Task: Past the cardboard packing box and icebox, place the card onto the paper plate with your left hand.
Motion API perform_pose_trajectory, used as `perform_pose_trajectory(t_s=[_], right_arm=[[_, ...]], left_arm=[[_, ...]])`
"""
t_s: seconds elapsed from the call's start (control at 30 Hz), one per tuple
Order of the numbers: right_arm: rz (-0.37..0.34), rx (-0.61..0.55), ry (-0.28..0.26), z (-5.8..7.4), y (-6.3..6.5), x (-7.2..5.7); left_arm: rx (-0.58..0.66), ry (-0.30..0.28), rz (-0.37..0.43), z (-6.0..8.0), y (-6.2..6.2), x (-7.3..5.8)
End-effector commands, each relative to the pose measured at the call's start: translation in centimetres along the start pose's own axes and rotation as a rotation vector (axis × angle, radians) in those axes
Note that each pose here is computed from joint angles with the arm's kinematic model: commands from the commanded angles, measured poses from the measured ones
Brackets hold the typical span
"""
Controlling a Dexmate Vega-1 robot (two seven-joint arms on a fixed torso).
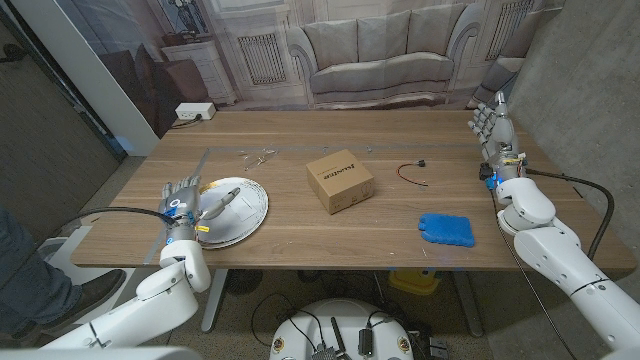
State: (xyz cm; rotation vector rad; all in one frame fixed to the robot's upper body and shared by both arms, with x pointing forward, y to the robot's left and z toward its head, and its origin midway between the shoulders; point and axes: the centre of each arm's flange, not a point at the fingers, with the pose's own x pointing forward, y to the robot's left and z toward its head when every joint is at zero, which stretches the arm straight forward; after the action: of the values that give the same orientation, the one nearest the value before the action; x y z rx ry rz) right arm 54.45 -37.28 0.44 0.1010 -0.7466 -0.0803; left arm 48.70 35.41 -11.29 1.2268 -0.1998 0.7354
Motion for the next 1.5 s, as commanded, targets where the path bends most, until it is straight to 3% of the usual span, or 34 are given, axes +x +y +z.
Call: perform_pose_trajectory(t_s=[0.03,0.77,1.23,1.5], right_arm=[[-0.023,0.013,-0.012,-0.2,0.0,-0.6],[-0.022,0.005,-0.022,0.5,0.0,-1.1],[-0.017,0.001,-0.003,0.1,0.2,-1.0],[-0.006,-0.007,0.016,0.1,0.3,-1.1]], left_arm=[[-0.011,-0.046,0.016,0.4,1.7,0.7],[0.011,-0.094,0.027,1.1,5.5,2.7],[0.023,-0.099,0.046,1.1,7.1,3.1],[0.026,-0.101,0.043,1.1,7.4,3.1]])
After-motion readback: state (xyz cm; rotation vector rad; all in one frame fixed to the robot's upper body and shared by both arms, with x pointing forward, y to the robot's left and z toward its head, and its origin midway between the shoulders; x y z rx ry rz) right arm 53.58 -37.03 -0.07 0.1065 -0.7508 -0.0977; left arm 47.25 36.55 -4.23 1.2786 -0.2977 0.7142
